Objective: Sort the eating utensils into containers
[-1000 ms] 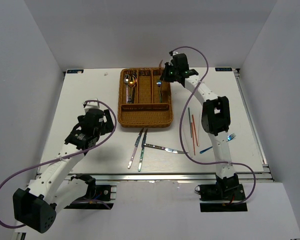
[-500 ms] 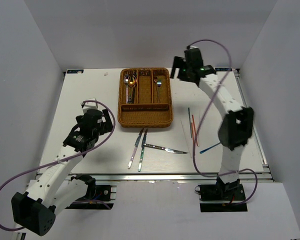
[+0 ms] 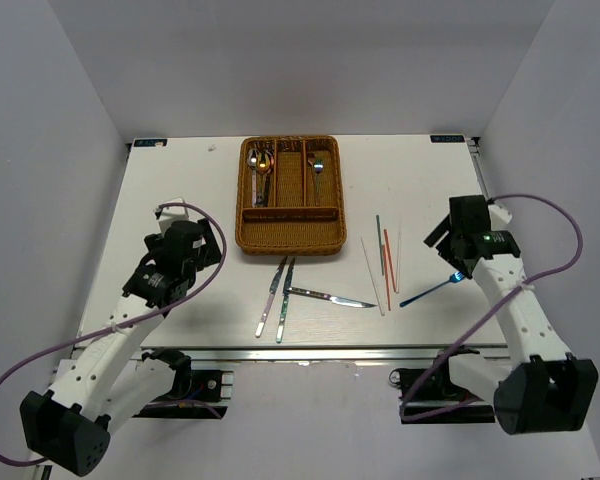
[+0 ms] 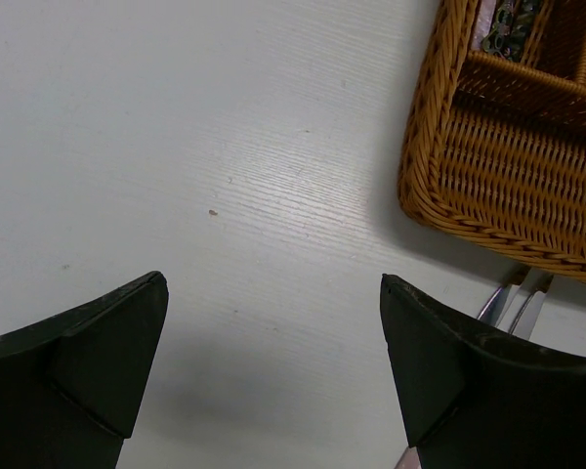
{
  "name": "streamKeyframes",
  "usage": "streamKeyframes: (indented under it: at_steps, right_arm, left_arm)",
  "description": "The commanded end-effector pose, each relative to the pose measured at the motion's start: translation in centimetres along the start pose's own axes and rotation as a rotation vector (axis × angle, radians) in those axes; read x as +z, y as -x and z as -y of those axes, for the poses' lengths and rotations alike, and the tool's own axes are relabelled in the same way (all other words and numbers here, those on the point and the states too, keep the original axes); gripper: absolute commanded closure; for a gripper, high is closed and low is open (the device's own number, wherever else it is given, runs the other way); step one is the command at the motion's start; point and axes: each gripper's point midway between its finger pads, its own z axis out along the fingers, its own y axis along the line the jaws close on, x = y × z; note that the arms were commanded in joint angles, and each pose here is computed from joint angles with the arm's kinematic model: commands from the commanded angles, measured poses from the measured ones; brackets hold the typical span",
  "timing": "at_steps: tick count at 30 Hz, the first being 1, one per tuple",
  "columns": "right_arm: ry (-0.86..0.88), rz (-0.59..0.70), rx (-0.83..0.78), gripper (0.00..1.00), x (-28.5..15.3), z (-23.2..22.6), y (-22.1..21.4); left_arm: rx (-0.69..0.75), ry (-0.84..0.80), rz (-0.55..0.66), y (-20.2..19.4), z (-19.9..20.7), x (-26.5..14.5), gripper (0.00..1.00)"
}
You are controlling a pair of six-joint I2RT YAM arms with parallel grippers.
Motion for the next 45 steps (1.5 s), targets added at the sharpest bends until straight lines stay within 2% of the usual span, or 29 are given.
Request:
streamKeyframes:
  at_steps: [1, 5, 10, 16, 21, 26, 27, 28, 31, 33, 34, 35, 37, 41, 45]
  right_arm:
    - [-0.092, -0.092, 0.114, 0.2, 2.5, 1.9, -2.3]
    - [-0.19, -0.14, 0.149, 0.32, 4.5, 2.8, -3.6]
    - [-0.237, -0.15, 0.181, 0.37, 6.2, 3.4, -4.7]
    - [-0.384, -0.176, 0.195, 0.38, 7.3, 5.9, -6.6]
    - [-0.404, -0.199, 0.22, 0.42, 8.9, 6.3, -8.1]
    - [-0.392, -0.293, 0.216, 0.48, 11.2, 6.3, -10.2]
    - [-0.387, -0.3, 0.209, 0.51, 11.6, 6.3, -10.5]
    - [-0.396, -0.305, 0.208, 0.6, 11.7, 6.5, -10.8]
    - [-0.432, -0.305, 0.217, 0.74, 11.7, 7.4, -11.5]
    - [-0.432, -0.305, 0.23, 0.76, 11.6, 7.8, -12.1]
    - [-0.421, -0.294, 0.244, 0.89, 11.8, 7.6, -12.0]
    - [-0.419, -0.299, 0.248, 0.94, 11.7, 7.7, -12.3]
    - [-0.413, -0.289, 0.263, 1.0, 11.6, 7.6, -12.1]
    - [-0.359, -0.262, 0.28, 1.0, 11.0, 6.1, -10.3]
    - [-0.167, -0.151, 0.266, 1.0, 9.7, 1.5, -4.6]
  left_arm:
    - [-0.017, -0.064, 0.03, 1.3, 1.2, -0.8, 0.02]
    - [-0.013, -0.085, 0.032, 1.3, 1.6, -1.1, 0.02]
    - [-0.019, -0.102, 0.05, 1.6, 1.7, -1.7, 0.02]
    - [-0.012, -0.116, 0.052, 1.6, 2.1, -2.0, 0.02]
    - [-0.008, -0.124, 0.05, 1.5, 2.3, -2.1, 0.02]
    - [-0.006, -0.133, 0.051, 1.5, 2.5, -2.2, 0.02]
    - [-0.003, -0.132, 0.045, 1.3, 2.5, -2.1, 0.02]
    - [-0.003, -0.132, 0.045, 1.3, 2.5, -2.1, 0.02]
    - [-0.001, -0.136, 0.043, 1.3, 2.6, -2.1, 0.02]
    - [0.0, -0.136, 0.04, 1.2, 2.6, -2.1, 0.02]
    - [0.002, -0.136, 0.041, 1.2, 2.7, -2.1, 0.02]
    - [0.002, -0.137, 0.04, 1.2, 2.7, -2.1, 0.02]
    - [0.005, -0.139, 0.036, 1.1, 2.7, -2.0, 0.02]
    - [0.009, -0.137, 0.036, 1.1, 2.8, -1.9, 0.02]
    - [0.011, -0.132, 0.037, 1.1, 2.7, -1.8, 0.02]
